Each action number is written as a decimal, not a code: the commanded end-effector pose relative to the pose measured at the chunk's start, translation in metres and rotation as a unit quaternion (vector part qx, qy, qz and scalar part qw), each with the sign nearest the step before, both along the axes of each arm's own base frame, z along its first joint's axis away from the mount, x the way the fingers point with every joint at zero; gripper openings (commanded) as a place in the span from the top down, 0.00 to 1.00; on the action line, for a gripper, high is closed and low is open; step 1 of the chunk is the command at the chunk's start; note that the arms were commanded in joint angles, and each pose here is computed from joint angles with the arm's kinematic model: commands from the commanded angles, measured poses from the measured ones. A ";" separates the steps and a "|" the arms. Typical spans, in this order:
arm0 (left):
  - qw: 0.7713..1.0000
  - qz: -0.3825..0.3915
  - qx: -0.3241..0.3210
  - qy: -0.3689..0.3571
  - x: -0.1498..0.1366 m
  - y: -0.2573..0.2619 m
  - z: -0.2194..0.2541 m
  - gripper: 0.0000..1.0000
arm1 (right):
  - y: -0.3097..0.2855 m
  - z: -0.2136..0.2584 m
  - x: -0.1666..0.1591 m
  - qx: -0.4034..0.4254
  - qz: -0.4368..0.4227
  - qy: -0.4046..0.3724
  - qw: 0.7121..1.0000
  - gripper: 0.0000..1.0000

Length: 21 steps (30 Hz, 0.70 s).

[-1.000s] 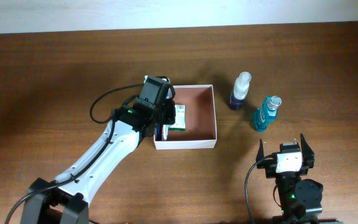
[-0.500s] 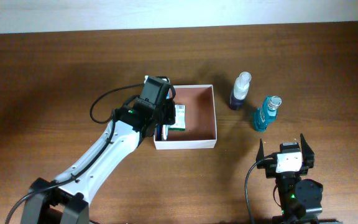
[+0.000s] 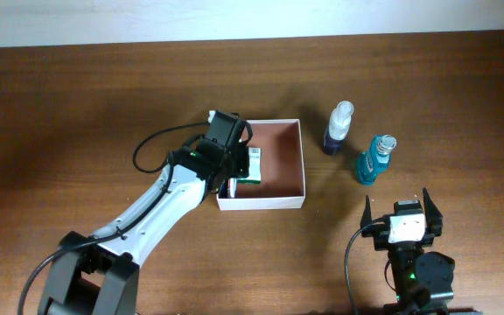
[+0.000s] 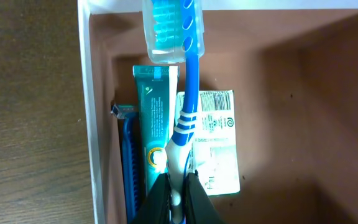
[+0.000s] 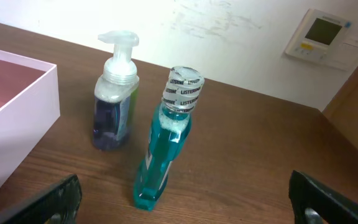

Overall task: Pack container
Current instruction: 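Lower the toothbrush into the box and open the left gripper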

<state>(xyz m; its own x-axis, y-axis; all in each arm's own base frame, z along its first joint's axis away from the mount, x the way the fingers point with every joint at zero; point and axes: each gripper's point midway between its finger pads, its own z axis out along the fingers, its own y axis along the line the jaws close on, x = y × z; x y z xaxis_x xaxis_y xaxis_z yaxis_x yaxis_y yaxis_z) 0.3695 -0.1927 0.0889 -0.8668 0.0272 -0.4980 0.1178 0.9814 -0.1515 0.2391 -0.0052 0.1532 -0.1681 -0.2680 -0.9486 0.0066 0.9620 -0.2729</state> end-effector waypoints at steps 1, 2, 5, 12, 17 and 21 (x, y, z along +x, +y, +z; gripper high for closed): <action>1.000 0.007 0.001 -0.008 0.005 -0.001 0.003 0.97 | -0.002 -0.002 0.000 0.000 -0.007 -0.001 1.000 0.02; 1.000 0.007 0.001 -0.007 0.005 -0.001 0.003 0.97 | -0.002 -0.002 0.000 0.000 -0.007 -0.001 1.000 0.02; 1.000 0.007 0.001 -0.006 0.005 -0.001 0.003 0.97 | -0.002 -0.002 0.000 0.000 -0.007 -0.001 1.000 0.02; 1.000 0.007 0.002 -0.006 0.004 -0.001 0.003 0.97 | -0.002 -0.002 0.000 0.000 -0.007 -0.001 1.000 0.02; 1.000 0.007 0.005 -0.001 0.002 0.001 0.001 0.96 | -0.002 -0.002 0.000 0.000 -0.007 -0.001 1.000 0.02; 1.000 0.007 0.006 0.000 0.002 0.001 0.001 0.97 | -0.002 -0.002 0.000 0.000 -0.007 -0.001 1.000 0.02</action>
